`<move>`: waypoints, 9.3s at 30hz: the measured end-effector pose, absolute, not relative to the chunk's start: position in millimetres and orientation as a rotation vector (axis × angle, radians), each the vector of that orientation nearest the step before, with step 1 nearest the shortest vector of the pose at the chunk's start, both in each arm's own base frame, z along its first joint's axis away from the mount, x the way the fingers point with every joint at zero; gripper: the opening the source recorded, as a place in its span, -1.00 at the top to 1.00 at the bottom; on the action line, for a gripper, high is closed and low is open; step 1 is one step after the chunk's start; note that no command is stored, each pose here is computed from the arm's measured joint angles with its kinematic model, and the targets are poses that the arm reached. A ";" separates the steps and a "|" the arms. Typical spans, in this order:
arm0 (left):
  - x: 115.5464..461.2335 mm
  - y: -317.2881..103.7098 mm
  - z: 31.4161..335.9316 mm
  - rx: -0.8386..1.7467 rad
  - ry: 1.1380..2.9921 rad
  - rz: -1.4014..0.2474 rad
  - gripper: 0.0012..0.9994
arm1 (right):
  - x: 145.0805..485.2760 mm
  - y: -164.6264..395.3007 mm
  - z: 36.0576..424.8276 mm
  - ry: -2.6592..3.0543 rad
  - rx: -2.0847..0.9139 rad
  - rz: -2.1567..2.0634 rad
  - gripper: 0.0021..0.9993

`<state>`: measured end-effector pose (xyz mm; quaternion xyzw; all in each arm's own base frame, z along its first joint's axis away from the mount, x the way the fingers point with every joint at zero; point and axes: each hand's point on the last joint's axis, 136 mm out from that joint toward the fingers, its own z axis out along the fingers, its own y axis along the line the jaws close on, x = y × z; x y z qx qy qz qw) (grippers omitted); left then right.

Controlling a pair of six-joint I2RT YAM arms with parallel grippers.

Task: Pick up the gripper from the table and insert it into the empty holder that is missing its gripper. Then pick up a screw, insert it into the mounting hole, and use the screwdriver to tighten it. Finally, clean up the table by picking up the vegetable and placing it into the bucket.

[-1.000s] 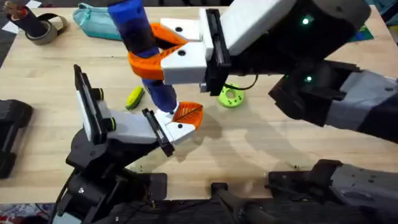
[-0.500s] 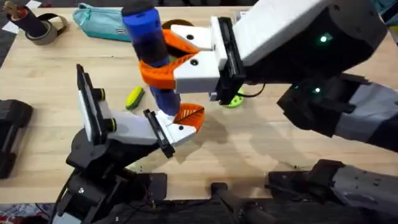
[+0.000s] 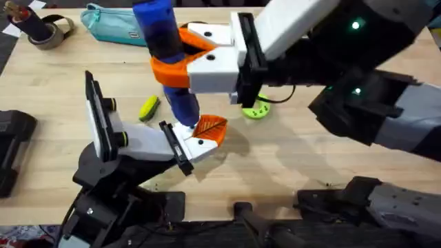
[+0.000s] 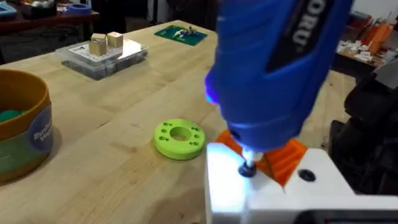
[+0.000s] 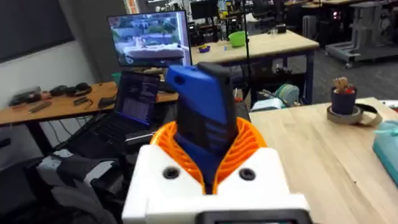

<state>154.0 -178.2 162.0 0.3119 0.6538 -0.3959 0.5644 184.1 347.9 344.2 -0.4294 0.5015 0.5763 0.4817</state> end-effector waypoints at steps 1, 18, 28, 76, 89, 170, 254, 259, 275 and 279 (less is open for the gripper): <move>154.0 -178.1 162.2 0.734 1.538 -0.931 0.97 | 184.9 348.4 344.5 1.224 -1.048 1.405 0.91; 155.2 -177.4 162.9 0.733 1.532 -0.919 0.97 | 176.5 352.1 351.6 1.152 -1.141 1.403 0.91; 156.5 -176.7 162.9 0.726 1.534 -0.912 0.97 | 177.0 354.9 357.3 1.147 -1.186 1.368 0.91; 160.0 -174.4 162.8 0.708 1.539 -0.893 0.97 | 171.8 359.6 368.5 1.027 -1.238 1.284 0.91; 160.0 -174.4 162.8 0.708 1.539 -0.893 0.97 | 174.0 362.3 359.1 1.071 -1.244 1.290 0.91; 160.4 -174.2 162.8 0.705 1.540 -0.891 0.97 | 174.6 363.0 367.9 1.030 -1.224 1.298 0.91; 160.5 -174.2 162.8 0.705 1.541 -0.891 0.97 | 181.1 363.4 353.4 1.095 -1.220 1.280 0.91; 160.5 -174.2 162.8 0.705 1.541 -0.891 0.97 | 179.7 364.1 353.3 1.094 -1.222 1.283 0.91; 160.4 -174.2 162.7 0.705 1.541 -0.891 0.97 | 177.6 364.9 348.5 1.101 -1.227 1.289 0.91; 160.4 -174.2 162.7 0.705 1.541 -0.891 0.97 | 177.5 364.4 348.4 1.089 -1.221 1.286 0.91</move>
